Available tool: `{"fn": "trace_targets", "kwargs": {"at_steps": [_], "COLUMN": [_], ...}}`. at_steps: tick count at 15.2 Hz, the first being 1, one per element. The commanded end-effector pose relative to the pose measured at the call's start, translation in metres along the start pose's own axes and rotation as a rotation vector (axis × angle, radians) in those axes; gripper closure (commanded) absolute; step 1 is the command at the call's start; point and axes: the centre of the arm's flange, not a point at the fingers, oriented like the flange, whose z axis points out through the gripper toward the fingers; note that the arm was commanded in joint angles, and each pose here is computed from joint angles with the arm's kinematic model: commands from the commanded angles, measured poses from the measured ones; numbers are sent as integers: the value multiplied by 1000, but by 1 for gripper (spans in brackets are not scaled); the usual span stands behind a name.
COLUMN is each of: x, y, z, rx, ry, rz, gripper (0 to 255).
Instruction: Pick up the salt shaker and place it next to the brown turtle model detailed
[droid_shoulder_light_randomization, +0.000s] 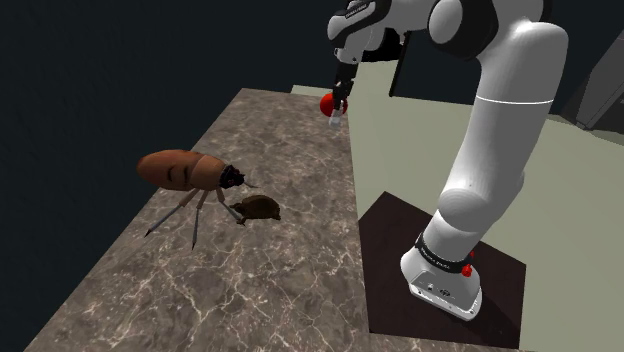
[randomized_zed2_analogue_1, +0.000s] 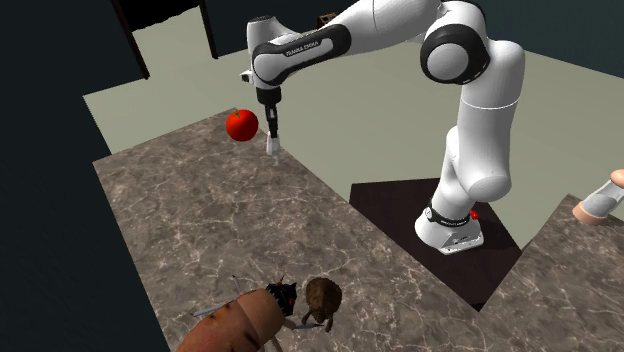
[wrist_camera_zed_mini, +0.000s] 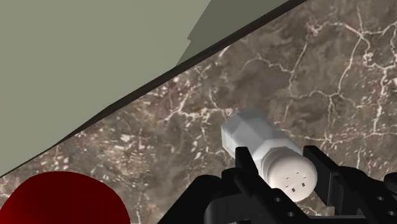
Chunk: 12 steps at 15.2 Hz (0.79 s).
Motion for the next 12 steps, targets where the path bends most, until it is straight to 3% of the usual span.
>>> {"fn": "trace_targets", "kwargs": {"at_steps": [1, 12], "x": [0, 1], "y": [-2, -7], "z": [-10, -68], "rx": [0, 0], "ry": [0, 0], "rz": [0, 0], "gripper": [255, 255]}}
